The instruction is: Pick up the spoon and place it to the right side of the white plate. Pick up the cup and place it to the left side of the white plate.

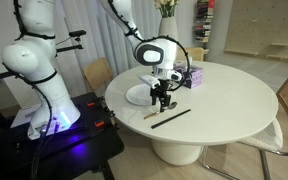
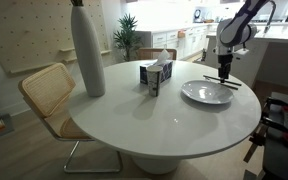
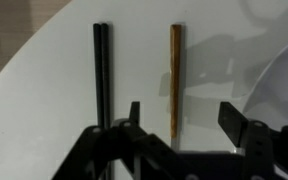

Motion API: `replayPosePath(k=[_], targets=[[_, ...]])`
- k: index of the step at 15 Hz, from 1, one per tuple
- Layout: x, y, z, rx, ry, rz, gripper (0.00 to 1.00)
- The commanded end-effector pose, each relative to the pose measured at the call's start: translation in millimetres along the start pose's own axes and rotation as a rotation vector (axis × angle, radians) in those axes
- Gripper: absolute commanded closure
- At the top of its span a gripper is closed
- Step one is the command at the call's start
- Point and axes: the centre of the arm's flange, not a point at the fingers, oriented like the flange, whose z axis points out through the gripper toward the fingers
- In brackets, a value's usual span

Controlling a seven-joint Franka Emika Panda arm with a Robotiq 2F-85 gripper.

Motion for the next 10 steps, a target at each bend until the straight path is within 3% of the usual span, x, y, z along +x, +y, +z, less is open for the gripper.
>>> replayPosePath(k=[1, 7, 10], targets=[[-4.1, -4.3, -31.5, -0.026, 0.059, 0.006, 0.0], [-10.6, -11.2, -105.3, -0.093, 0.172, -0.039, 0.0], [-15.9, -39.6, -145.8, -0.168, 0.23, -0.107, 0.0]])
